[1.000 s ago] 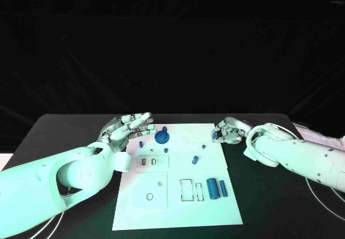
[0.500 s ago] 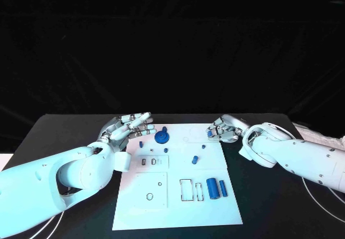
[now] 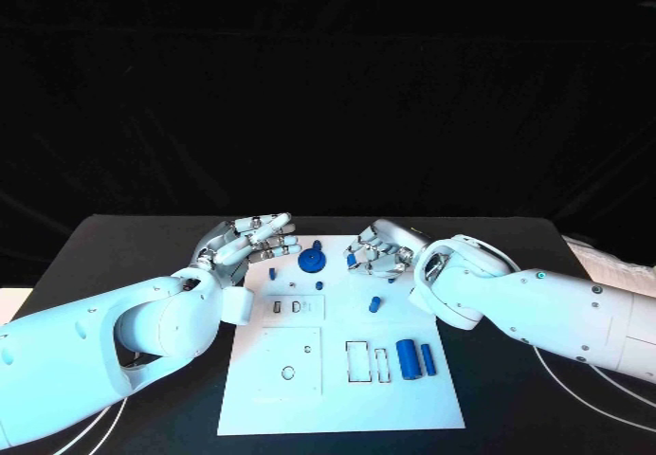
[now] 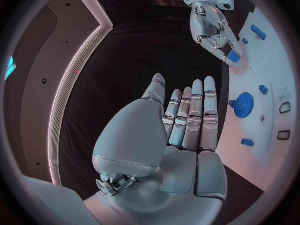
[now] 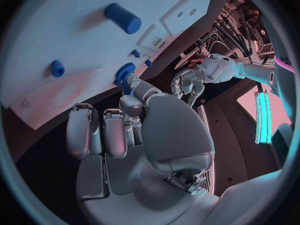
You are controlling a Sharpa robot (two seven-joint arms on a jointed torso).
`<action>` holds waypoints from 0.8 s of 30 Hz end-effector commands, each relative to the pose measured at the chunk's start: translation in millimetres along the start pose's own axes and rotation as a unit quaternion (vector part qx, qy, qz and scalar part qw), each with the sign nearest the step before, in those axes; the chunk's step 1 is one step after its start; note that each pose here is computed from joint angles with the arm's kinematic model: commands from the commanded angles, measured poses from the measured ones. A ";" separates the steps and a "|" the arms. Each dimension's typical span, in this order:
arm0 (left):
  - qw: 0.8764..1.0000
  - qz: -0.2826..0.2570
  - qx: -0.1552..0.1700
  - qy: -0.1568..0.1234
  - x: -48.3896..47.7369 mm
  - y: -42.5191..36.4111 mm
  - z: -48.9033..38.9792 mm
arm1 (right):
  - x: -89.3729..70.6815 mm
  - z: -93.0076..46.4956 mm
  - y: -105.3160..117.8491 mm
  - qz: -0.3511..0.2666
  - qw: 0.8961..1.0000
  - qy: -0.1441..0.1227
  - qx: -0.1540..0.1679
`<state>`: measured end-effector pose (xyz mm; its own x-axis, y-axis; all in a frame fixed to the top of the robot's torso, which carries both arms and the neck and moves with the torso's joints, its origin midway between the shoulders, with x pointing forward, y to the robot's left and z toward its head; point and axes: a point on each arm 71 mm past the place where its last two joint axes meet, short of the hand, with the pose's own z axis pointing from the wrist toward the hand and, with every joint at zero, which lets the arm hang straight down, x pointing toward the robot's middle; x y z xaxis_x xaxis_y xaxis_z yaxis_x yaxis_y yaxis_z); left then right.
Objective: Assemble the parts on the task board
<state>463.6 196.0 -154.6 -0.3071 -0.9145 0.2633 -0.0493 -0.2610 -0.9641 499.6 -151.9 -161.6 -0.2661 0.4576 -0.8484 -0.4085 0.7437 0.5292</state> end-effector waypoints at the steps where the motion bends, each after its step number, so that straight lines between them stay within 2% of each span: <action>1: 1.000 -0.007 0.002 0.010 2.8 -0.4 0.5 | 15.9 3.7 10.6 -0.035 0.999 0.011 0.017; 7: 1.000 -0.006 0.003 0.009 2.4 -0.6 0.6 | 46.9 9.7 29.3 -0.043 0.999 0.033 0.008; 11: 1.000 -0.005 0.003 0.007 1.0 -0.8 0.9 | 60.1 11.6 38.7 -0.045 0.998 0.044 0.001; 17: 1.000 -0.004 0.005 0.003 -1.4 -1.1 1.3 | 74.5 13.5 52.8 -0.043 0.997 0.061 -0.009; 24: 1.000 -0.004 0.005 0.002 -1.8 -1.2 1.5 | 83.1 16.2 60.9 -0.043 0.996 0.072 -0.011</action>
<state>465.9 199.2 -155.4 -0.2973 -0.9182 0.2618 -0.0479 -0.2595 -0.9645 467.3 -61.8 -197.8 -0.3473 0.3492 -0.8703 -0.4553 0.7486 0.4820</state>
